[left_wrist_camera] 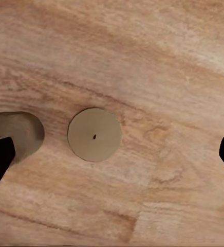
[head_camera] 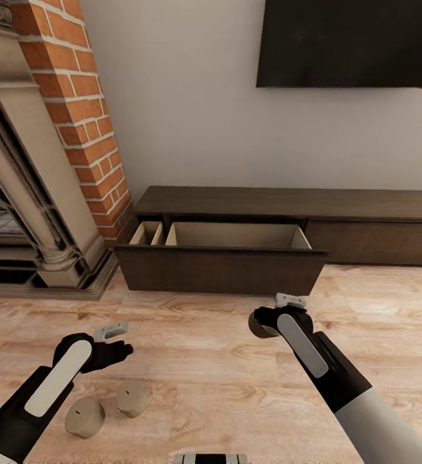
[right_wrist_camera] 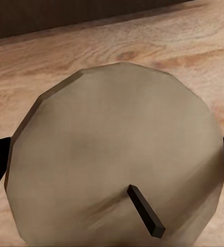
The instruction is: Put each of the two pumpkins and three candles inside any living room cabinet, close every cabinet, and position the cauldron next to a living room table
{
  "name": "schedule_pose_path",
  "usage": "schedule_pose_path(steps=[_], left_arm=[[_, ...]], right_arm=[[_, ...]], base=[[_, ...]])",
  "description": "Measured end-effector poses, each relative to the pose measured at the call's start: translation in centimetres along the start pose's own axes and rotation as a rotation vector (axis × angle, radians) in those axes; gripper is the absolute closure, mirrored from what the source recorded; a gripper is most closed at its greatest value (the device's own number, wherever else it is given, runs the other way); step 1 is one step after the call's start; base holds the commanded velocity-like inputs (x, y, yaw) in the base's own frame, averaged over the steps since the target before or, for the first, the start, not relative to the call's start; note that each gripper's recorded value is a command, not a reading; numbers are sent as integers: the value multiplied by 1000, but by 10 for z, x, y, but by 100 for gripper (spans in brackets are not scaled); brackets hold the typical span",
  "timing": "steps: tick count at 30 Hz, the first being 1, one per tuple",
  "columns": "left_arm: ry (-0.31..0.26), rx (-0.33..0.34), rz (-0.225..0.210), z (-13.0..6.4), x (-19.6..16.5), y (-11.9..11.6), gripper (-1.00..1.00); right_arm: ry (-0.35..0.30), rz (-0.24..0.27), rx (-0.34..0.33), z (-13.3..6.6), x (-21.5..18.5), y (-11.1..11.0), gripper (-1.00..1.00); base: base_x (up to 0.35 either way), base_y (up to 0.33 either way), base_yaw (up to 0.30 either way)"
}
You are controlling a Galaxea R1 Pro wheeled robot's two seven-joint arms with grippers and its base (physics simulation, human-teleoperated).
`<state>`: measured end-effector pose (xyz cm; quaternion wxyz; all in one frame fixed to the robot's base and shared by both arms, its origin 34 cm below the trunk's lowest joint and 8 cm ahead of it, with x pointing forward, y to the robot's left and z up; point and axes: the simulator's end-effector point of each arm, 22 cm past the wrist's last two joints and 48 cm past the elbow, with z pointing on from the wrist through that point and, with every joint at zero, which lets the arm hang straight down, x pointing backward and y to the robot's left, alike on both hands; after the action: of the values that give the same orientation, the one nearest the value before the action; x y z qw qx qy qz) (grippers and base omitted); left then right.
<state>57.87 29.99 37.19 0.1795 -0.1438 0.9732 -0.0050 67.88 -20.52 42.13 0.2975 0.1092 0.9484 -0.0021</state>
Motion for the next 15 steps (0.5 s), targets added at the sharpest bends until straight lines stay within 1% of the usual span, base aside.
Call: schedule_pose_path(steps=[2, 5, 7, 8, 9, 15], left_arm=[[8, -21, -3, 4, 2, 5, -100], [19, -34, -5, 9, 6, 8, -100], [28, -38, -3, 12, 9, 8, -100], [32, -38, -1, 14, 11, 8, -100], [37, -39, 1, 16, 12, 8, -100], [63, -40, 8, 27, 22, 7, -100]], right_arm=[[-1, 0, -6, 2, 0, 1, 100], [3, -1, -17, 5, 2, 5, 100], [-5, 4, -40, 3, 0, 12, 100], [-19, 8, -65, -2, -6, 20, 100], [-21, 2, -70, -3, -6, 22, 100], [-85, 1, -171, -25, -27, 52, 100]], base=[[0, 0, 0], [0, 0, 0], [0, 0, 0], [0, 0, 0], [0, 0, 0], [0, 0, 0]])
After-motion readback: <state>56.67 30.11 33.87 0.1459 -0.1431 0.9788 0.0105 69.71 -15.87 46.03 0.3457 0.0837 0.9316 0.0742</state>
